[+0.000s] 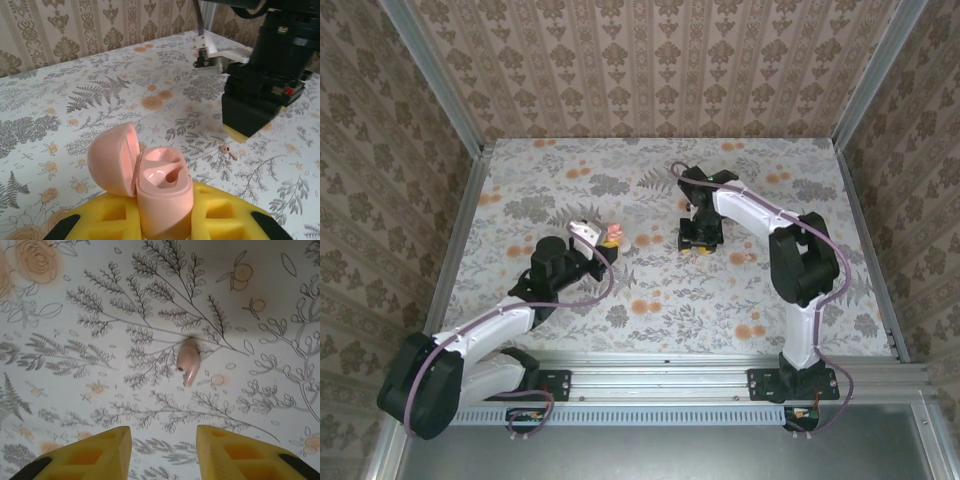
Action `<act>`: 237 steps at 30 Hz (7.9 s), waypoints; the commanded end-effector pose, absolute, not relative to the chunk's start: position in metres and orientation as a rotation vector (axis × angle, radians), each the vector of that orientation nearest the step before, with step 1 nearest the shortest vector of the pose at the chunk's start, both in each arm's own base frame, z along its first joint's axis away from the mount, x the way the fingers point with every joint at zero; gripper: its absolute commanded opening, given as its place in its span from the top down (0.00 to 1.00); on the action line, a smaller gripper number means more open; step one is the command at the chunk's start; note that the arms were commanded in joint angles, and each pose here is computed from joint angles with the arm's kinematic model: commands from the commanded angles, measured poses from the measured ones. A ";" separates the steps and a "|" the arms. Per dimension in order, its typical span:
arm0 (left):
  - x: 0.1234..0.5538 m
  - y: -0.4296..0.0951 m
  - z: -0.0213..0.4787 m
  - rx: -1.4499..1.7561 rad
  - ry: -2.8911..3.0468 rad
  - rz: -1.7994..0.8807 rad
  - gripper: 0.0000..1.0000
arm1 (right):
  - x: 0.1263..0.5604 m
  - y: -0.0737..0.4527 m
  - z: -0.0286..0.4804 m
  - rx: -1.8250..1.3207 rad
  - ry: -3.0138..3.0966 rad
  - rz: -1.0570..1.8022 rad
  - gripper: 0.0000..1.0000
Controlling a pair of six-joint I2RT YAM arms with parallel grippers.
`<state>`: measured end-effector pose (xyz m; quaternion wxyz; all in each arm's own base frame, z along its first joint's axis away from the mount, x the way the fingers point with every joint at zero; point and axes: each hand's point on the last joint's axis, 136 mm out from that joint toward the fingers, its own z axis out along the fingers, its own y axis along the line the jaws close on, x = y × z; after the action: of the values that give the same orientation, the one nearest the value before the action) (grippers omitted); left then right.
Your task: Insert the wireless bluetooth earbuds into the charging case
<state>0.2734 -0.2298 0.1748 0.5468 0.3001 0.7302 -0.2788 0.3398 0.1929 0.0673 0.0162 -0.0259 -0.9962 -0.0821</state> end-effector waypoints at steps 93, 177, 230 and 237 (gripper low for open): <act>0.286 -0.300 0.221 1.036 1.370 -0.766 0.90 | 0.334 0.283 0.273 0.643 -3.741 -1.541 0.79; 0.293 -0.292 0.264 0.888 1.350 -0.811 0.89 | 0.324 0.326 0.254 1.034 -3.630 -1.474 0.75; 0.291 -0.289 0.256 0.894 1.377 -0.800 0.90 | 0.333 0.292 0.313 0.653 -3.508 -1.969 0.53; 0.290 -0.289 0.256 0.893 1.376 -0.799 0.90 | 0.344 0.286 0.280 0.512 -3.528 -1.793 0.56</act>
<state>0.2909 -0.2894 0.2331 0.5859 0.3817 0.6221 -0.3521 0.3472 0.2824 0.2962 -0.4427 0.1240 -0.7907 -0.4043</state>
